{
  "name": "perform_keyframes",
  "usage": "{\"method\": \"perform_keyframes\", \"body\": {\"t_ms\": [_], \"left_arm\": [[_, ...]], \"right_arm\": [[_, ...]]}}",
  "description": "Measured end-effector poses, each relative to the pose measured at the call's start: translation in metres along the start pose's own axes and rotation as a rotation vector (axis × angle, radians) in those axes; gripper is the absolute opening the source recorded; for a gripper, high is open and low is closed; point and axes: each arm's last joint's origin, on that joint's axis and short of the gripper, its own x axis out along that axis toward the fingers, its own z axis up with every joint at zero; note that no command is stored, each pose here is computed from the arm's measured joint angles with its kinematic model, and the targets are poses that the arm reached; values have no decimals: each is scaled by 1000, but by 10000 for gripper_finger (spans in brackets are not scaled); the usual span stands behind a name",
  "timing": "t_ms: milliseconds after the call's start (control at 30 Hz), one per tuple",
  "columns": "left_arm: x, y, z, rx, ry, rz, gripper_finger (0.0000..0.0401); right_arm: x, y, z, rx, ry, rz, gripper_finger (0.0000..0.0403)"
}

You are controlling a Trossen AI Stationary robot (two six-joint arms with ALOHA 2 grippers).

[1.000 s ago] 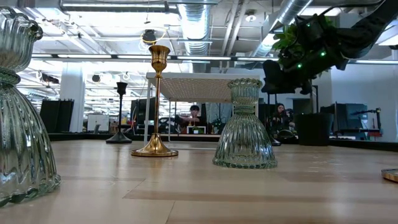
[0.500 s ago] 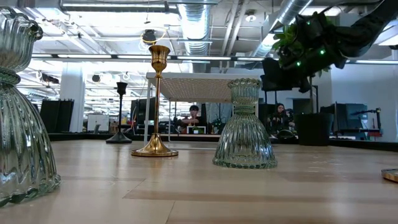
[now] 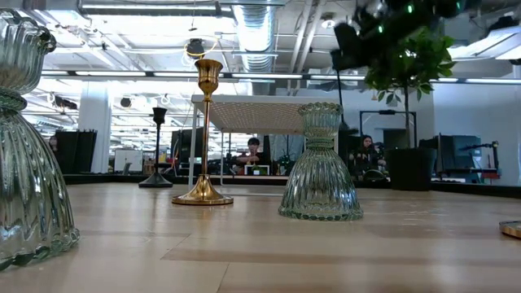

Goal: Pick & Place candle stick holders
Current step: Put the right black candle holder on the shelf

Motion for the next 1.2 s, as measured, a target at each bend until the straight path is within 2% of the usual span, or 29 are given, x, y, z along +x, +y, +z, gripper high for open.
{"method": "perform_keyframes", "body": {"t_ms": [100, 267, 433, 633, 767, 967, 1200], "left_arm": [[0, 0, 0, 0, 0, 0, 8], [0, 0, 0, 0, 1, 0, 8], [0, 0, 0, 0, 0, 0, 8], [0, 0, 0, 0, 0, 0, 8], [0, 0, 0, 0, 0, 0, 8], [0, 0, 0, 0, 0, 0, 8], [0, 0, 0, 0, 0, 0, 8]], "right_arm": [[0, 2, 24, -22, -22, 11, 14], [16, 12, 51, -28, -61, 116, 14], [46, 31, 56, -95, -22, 158, 14], [72, 42, 67, -94, -34, 165, 14], [76, 52, 78, -55, -57, 191, 14], [85, 69, 70, -30, -24, 229, 14], [100, 75, 61, -104, -30, 116, 14]]}}
